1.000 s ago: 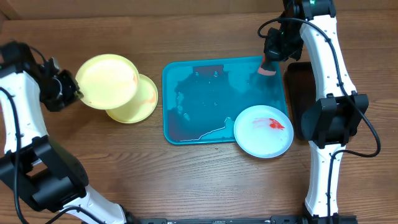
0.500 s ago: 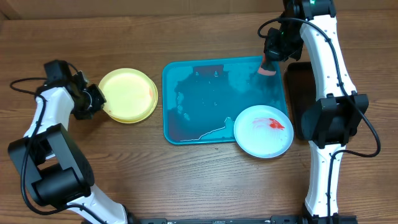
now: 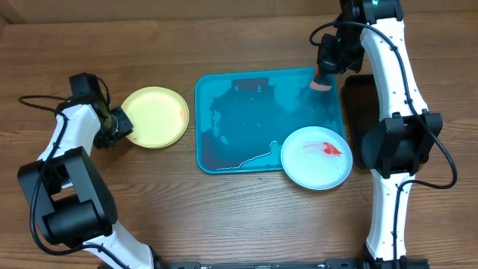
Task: Clean dirty plates on tray and stack at the side
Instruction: 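Release the stacked plate and pull the left gripper back, then move the left gripper to the white plate's rim on the tray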
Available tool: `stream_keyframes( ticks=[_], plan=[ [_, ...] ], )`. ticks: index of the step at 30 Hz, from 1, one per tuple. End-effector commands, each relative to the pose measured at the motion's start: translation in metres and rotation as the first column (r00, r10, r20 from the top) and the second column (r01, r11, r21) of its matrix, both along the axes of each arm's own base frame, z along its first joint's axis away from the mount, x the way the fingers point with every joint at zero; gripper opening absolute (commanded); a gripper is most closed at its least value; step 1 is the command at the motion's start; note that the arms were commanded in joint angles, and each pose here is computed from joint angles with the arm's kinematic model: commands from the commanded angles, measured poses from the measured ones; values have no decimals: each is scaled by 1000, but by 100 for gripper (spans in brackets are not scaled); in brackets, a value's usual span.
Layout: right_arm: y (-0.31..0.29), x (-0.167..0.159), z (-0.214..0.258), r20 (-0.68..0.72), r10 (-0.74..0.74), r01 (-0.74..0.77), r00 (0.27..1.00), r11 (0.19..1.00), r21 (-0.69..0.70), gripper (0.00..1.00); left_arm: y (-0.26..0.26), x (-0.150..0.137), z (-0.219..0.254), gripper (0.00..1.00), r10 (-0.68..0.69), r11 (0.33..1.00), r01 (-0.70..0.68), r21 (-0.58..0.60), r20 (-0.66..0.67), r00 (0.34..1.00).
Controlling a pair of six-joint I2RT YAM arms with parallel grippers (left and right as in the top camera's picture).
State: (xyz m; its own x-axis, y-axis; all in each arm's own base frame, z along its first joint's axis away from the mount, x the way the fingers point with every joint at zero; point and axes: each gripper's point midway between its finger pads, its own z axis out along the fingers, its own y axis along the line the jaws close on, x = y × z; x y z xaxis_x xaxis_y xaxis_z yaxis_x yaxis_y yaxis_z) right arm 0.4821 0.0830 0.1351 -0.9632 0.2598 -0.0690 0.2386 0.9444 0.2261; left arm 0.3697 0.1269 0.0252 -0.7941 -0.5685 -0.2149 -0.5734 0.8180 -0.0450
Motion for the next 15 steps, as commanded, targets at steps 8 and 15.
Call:
stream_keyframes(
  ticks=[8,15],
  plan=[
    [0,4,29,77,11,-12,997,1000,10,4,1,20,63,52,-73,996,72,48,15,997],
    [0,3,29,75,11,-12,997,1000,10,4,-100,49,108,59,-373,910,391,-135,144,917]
  ],
)
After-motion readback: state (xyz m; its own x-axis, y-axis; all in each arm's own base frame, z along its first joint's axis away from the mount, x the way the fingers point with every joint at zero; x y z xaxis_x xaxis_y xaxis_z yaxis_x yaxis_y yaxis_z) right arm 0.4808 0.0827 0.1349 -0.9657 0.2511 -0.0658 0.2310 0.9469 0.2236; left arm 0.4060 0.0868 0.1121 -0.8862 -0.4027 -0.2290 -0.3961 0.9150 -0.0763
